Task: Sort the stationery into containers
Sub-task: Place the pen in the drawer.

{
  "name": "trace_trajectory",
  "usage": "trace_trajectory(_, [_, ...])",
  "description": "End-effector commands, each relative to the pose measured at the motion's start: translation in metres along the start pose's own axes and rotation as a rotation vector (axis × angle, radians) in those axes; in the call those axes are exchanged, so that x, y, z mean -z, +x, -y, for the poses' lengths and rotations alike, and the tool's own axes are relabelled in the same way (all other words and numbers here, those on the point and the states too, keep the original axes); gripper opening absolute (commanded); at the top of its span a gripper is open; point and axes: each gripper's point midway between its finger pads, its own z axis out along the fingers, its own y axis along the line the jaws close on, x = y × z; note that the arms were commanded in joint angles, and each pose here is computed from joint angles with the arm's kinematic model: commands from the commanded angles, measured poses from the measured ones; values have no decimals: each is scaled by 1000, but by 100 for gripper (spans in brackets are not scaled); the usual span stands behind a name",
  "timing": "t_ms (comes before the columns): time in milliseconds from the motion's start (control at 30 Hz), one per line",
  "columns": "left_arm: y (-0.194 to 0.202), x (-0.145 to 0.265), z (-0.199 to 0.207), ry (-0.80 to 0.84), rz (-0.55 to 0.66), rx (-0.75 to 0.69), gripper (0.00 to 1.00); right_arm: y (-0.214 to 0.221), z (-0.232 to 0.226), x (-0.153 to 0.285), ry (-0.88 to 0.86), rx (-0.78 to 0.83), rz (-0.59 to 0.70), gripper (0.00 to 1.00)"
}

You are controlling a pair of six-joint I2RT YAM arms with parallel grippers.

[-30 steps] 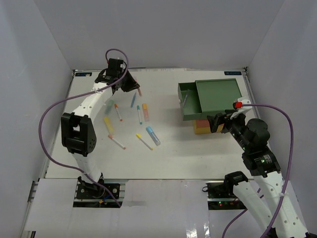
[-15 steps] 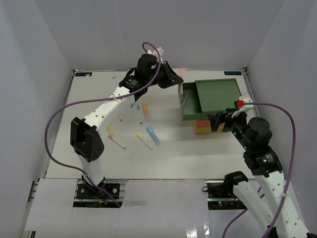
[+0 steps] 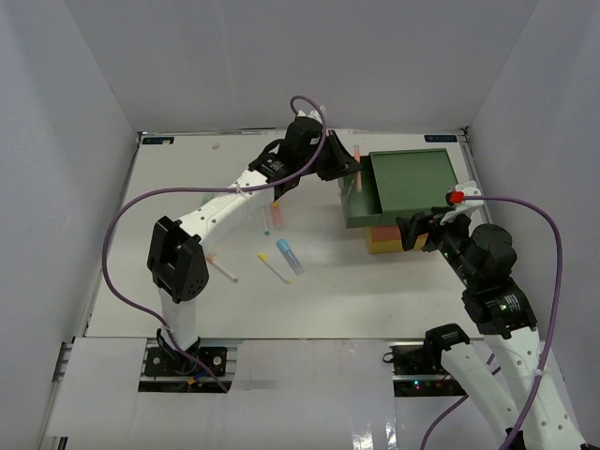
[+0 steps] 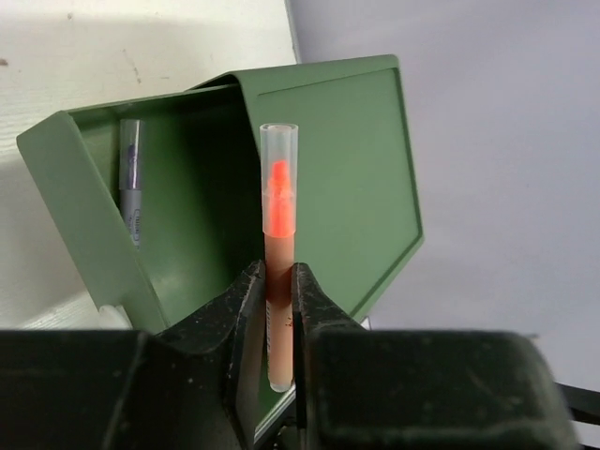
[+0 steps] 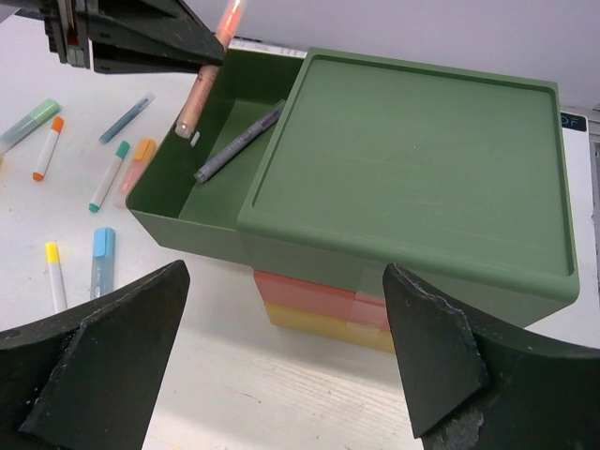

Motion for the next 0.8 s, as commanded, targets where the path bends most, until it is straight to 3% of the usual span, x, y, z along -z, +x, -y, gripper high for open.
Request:
trace_trajectory(0, [-3, 3, 3, -17, 22, 11, 27, -20, 1, 6, 11, 9, 55, 90])
trace_trajectory(133, [-3, 8, -1, -38, 34, 1, 43, -16, 2, 4, 16, 10, 46, 90])
trace_trajectory(467, [-22, 27, 10, -56, 74, -139, 71, -16, 1, 3, 10, 9, 44, 90])
trace_trajectory(633, [-60, 62, -24, -256, 161, -287, 79, -18, 0, 5, 5, 10, 46, 90])
trace_trajectory(767, [-91, 98, -86, -421, 185, -362, 81, -15, 0, 5, 4, 7, 41, 90])
